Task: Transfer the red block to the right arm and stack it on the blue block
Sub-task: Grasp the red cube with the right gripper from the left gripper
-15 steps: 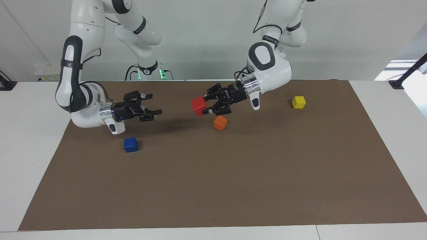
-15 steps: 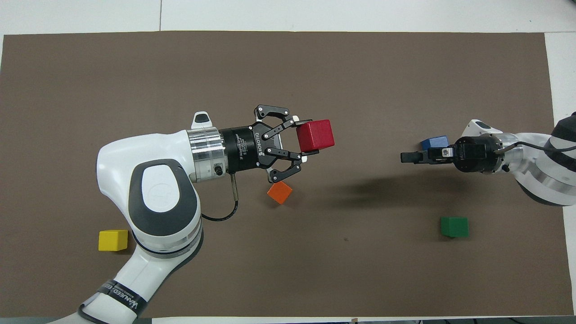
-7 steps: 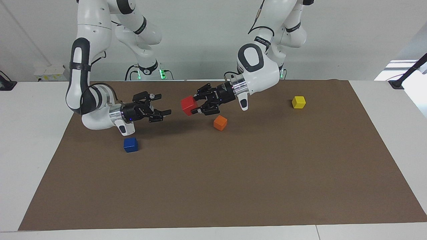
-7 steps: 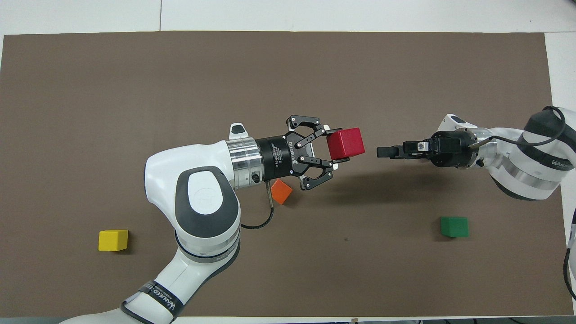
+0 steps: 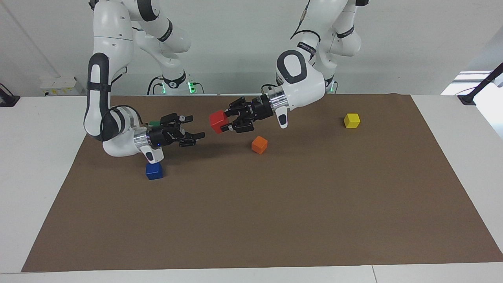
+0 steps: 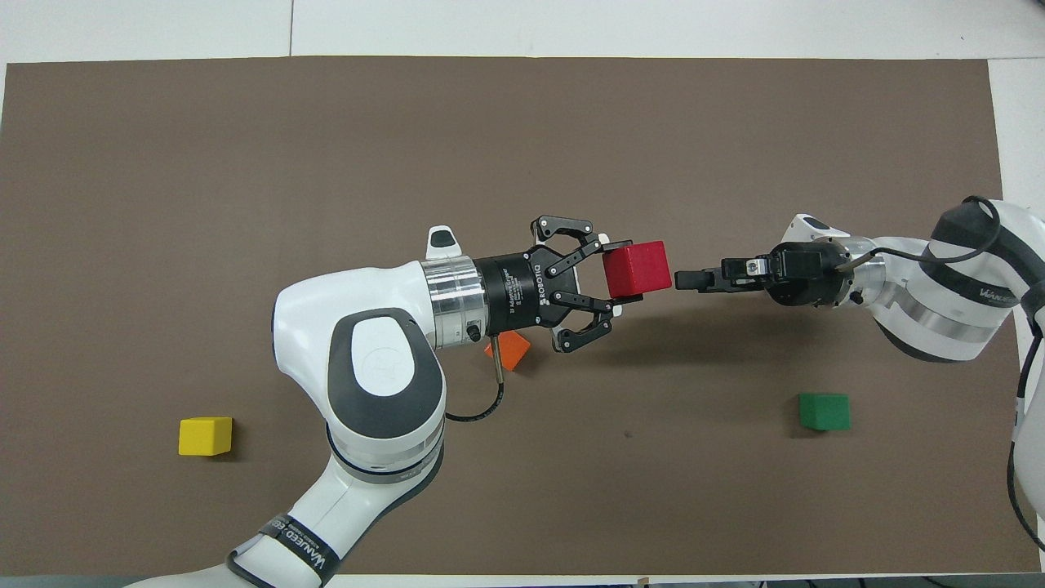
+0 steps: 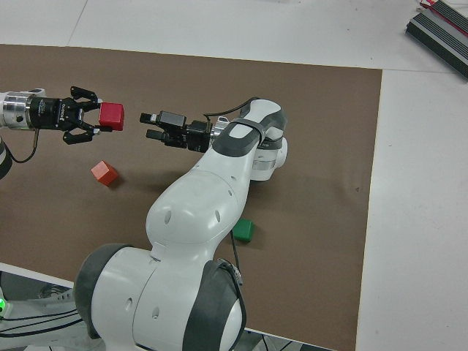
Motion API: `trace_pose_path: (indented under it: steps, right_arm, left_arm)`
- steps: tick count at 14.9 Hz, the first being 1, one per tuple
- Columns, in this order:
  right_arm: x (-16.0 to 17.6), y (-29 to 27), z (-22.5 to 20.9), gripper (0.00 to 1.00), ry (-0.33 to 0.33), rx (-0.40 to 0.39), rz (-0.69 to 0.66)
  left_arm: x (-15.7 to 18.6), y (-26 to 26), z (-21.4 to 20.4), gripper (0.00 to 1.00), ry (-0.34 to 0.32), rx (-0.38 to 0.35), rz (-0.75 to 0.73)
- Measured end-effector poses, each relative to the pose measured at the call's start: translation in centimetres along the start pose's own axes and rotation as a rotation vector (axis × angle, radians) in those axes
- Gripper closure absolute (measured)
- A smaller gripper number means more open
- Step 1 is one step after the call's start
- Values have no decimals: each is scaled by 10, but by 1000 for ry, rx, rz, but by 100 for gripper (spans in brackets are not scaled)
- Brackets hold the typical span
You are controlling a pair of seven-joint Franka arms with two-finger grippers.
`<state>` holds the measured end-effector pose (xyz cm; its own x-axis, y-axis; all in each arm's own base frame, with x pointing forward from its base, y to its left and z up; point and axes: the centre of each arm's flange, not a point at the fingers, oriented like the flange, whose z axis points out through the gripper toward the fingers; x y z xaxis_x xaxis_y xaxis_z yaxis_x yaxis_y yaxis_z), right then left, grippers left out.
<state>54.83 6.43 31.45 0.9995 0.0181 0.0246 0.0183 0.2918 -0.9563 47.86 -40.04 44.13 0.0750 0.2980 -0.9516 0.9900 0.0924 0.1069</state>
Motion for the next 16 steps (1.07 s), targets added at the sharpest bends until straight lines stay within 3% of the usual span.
trace_pose_path:
  steps: [16]
  right_arm:
    - [3, 12, 54, 0, -9, 51, 3]
  left_arm:
    - [-1, -4, 4, 45, 5, 2, 11]
